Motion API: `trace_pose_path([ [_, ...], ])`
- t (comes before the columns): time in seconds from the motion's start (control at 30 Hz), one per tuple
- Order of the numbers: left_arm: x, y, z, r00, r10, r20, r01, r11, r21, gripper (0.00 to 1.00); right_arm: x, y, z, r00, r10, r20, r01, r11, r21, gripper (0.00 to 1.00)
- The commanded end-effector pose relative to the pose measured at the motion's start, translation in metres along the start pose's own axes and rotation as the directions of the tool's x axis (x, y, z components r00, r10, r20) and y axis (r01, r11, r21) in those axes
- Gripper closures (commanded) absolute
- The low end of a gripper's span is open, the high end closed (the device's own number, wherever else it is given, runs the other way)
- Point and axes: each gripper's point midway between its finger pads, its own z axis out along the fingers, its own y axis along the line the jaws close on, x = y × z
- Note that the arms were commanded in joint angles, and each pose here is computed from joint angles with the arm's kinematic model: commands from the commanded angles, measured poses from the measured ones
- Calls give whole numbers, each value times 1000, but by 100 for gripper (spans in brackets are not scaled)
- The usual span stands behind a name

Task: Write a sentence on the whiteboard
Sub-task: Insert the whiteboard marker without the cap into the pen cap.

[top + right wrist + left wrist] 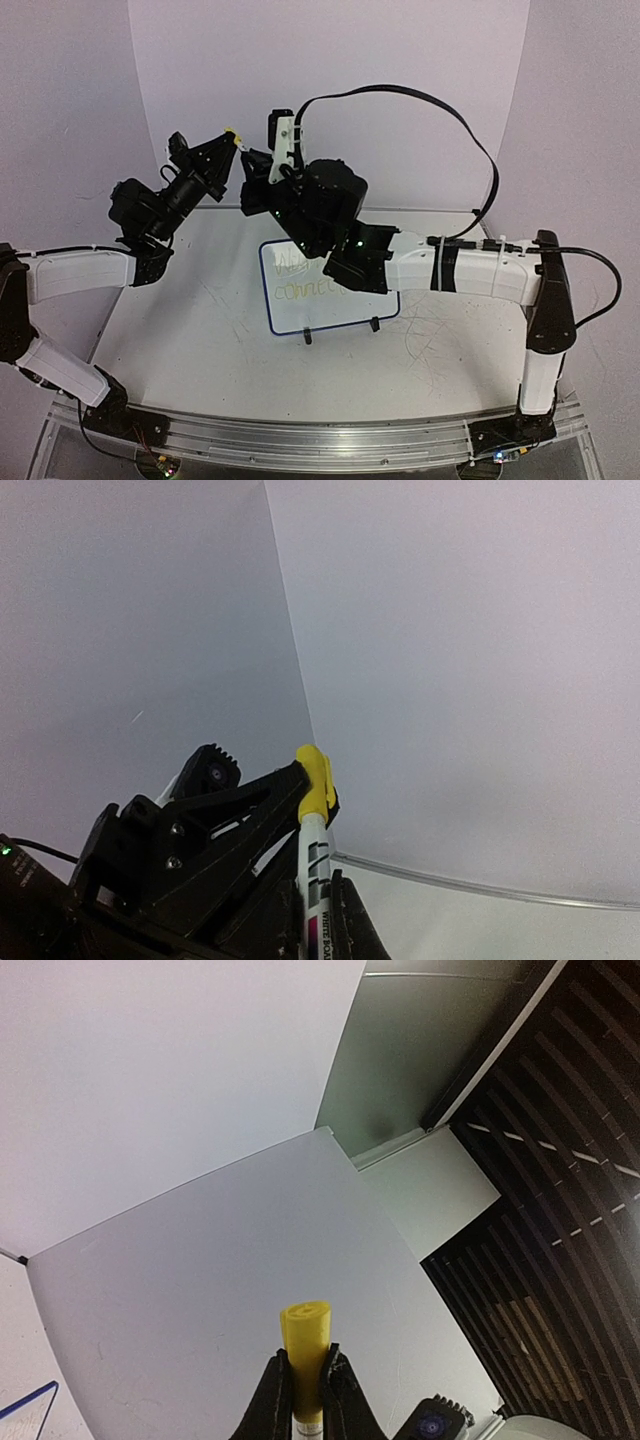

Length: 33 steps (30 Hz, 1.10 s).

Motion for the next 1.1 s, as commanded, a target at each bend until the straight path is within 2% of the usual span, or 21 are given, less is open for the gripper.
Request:
trace_pose_path([
  [0.0, 22, -19, 6, 996, 19, -84, -13, 997, 77, 100, 0, -7, 15, 992, -118, 47, 111, 987, 119, 100],
  [0.13, 33, -12, 6, 993, 20, -115, -12, 998, 67, 100, -3, -9, 20, 982, -159, 99, 144, 978, 149, 100],
  [0.27, 45, -14, 6, 986, 55, -154, -43, 996, 80, 100, -17, -5, 25, 977, -162, 141, 150, 984, 92, 100],
  [0.43, 61, -16, 4, 965, 140, -221, -117, 987, 113, 100, -25, 5, 22, 989, -94, 118, 101, 993, -59, 100],
  [0.6, 81, -9, -1, 939, 195, -283, -164, 978, 129, 100, -31, 0, 19, 993, 81, 88, -61, 974, -218, 100],
  [0.8, 94, -10, -2, 929, 211, -305, -173, 974, 145, 100, -43, -1, 25, 989, 82, 120, -55, 976, -211, 100],
  [0.93, 83, -21, -2, 939, 249, -238, -216, 964, 155, 100, -36, -8, 23, 993, 79, 87, -63, 983, -170, 100],
  [0.97, 79, -25, -2, 939, 268, -217, -237, 958, 160, 100, -32, -11, 20, 994, 85, 72, -72, 984, -162, 99],
  [1.0, 73, -30, -3, 939, 286, -188, -259, 953, 158, 100, -32, -14, 16, 994, 96, 59, -85, 984, -155, 93],
  [1.07, 56, -29, -5, 939, 317, -129, -305, 947, 104, 100, -27, -19, 3, 995, 103, 12, -100, 984, -150, 69],
])
